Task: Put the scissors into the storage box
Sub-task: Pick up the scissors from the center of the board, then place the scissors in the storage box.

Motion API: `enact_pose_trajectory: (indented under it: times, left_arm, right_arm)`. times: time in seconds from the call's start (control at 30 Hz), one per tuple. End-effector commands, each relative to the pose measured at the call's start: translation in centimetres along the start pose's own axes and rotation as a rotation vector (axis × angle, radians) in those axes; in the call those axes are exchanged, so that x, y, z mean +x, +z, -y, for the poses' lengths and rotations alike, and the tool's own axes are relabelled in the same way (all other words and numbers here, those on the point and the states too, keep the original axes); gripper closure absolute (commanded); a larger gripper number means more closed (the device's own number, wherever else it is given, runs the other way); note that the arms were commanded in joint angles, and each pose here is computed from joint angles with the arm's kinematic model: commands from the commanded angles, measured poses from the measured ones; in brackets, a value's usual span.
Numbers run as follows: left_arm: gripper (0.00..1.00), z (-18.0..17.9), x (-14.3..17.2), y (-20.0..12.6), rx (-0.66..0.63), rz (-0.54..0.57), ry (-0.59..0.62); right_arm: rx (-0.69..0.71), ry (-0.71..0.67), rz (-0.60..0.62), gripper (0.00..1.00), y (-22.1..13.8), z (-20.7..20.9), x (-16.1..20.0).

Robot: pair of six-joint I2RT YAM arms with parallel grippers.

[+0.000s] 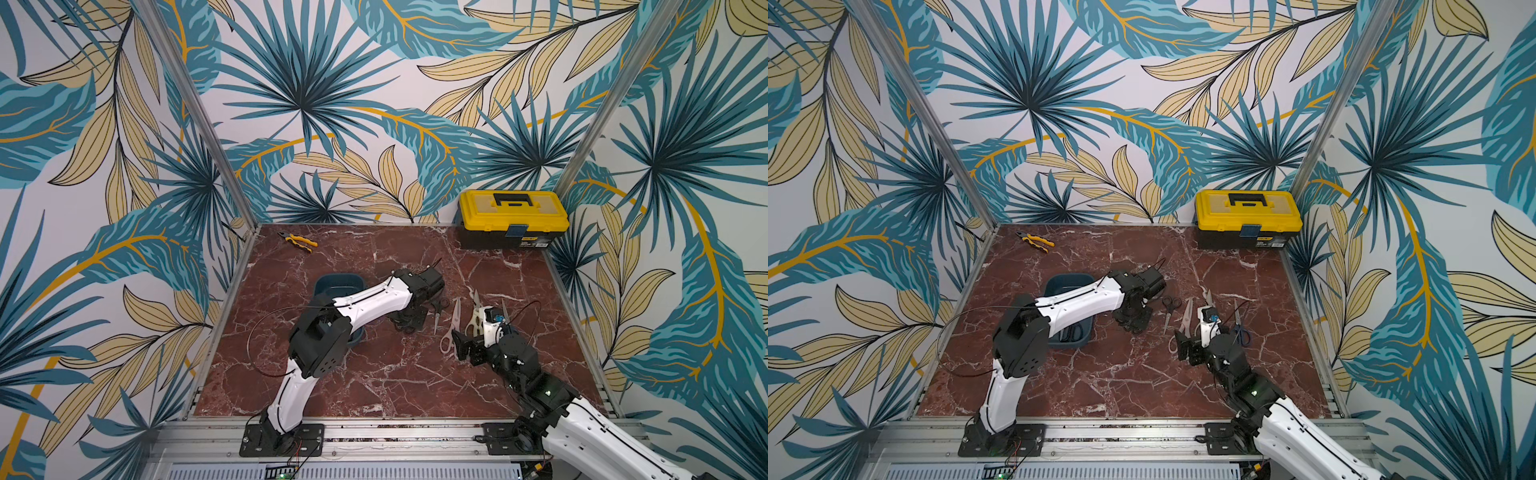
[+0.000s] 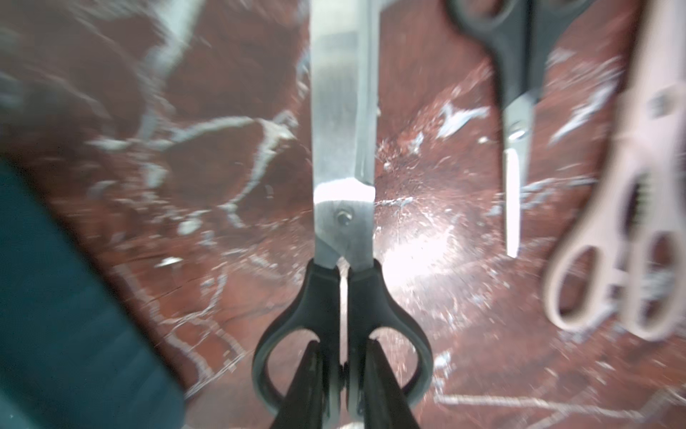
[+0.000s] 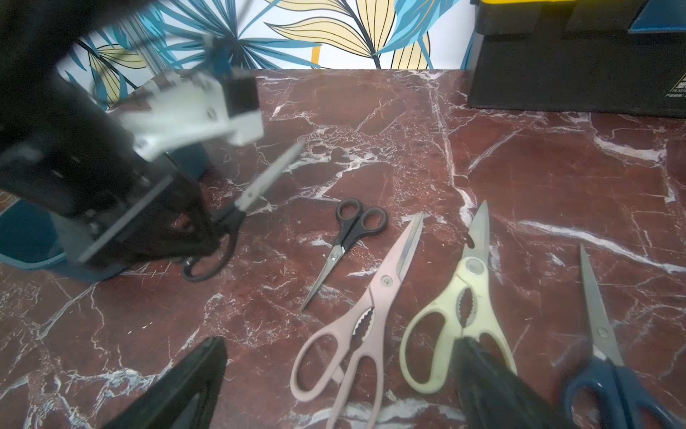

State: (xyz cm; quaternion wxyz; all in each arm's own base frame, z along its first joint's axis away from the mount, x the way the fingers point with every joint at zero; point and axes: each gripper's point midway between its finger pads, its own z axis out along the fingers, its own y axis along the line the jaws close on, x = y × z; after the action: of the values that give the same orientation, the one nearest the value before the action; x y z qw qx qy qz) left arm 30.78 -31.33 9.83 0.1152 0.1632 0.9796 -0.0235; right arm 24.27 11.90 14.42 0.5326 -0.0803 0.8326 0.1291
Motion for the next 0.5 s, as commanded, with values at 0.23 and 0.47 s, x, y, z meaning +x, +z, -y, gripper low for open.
enact_pose_trajectory:
  times: [0.23, 0.47]
  left_arm:
    - [1.0, -14.4, 0.7, -6.2, -0.145, 0.13, -0.219]
    - [1.0, -18.4, 3.8, -2.5, -0.145, 0.047, -0.289]
  right_arm:
    - [-0.027, -0.013, 0.002, 0.0, 0.2, -0.6, -0.3]
    - [-0.032, -0.015, -0.001, 0.0, 0.3, -0.8, -0.3]
